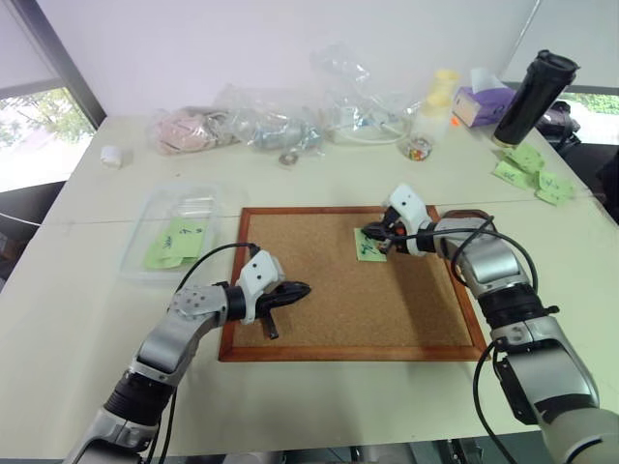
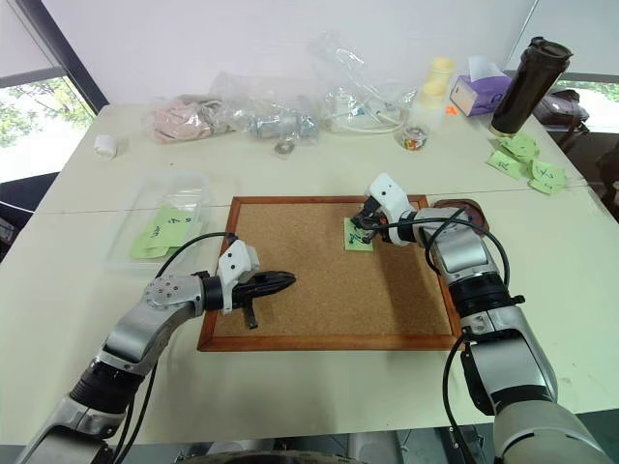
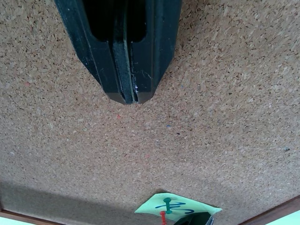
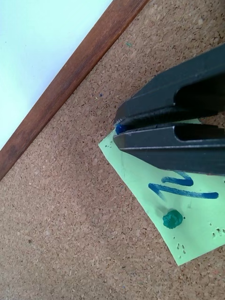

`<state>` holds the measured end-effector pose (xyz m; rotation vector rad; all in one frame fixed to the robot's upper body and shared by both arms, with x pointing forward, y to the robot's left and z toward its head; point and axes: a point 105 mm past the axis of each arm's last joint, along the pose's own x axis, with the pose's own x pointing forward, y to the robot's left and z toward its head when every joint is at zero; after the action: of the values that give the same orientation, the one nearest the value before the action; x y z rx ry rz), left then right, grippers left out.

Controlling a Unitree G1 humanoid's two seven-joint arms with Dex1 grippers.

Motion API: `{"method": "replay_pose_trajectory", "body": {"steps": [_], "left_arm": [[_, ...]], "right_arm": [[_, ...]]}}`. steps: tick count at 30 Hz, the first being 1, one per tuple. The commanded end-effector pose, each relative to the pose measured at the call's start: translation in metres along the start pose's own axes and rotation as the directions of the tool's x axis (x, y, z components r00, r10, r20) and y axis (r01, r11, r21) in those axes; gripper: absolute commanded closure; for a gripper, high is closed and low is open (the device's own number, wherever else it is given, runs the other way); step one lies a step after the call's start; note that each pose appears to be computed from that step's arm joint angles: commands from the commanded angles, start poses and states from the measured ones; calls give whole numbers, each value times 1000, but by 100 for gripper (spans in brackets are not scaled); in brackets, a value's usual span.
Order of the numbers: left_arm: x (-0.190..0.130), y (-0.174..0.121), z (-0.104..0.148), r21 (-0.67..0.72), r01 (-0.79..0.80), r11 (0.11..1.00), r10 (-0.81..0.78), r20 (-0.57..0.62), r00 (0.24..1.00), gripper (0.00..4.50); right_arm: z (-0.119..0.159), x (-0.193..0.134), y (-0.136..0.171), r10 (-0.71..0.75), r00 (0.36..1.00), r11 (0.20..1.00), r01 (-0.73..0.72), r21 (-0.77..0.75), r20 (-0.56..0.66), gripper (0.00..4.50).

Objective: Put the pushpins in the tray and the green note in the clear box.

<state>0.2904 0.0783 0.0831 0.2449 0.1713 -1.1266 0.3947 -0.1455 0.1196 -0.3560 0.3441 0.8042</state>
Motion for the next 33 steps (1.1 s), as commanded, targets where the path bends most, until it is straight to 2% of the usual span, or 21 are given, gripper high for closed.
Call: {"method": "replay_pose_trajectory", "body": {"steps": [1,7,13,19,23,33], "left_arm": [[-1,1,-8,-9,-8,1000,7,-40,999,450],[1,-2,-14,-9,3,1000,-3,-60,998,450],[3,-7,-17,-21,17,1000,-18,-67,998,450],[4,-9,-18,-27,24,999,-26,-66,997,450],[6,-9,-17,-22,26,999,-27,-60,998,450],[7,-8,-17,-19,24,1000,-25,-63,998,450]], "right_arm": [[23,-15,-10,-43,996,999,42,4,79,444],[48,-48,-20,-119,977,993,113,44,178,444],[49,-70,-27,-200,956,975,173,137,214,444],[25,-109,-56,-381,909,913,343,219,167,444],[-10,-136,-83,-523,850,828,489,276,65,444],[-43,-138,-93,-565,824,785,548,289,-28,444]]}}
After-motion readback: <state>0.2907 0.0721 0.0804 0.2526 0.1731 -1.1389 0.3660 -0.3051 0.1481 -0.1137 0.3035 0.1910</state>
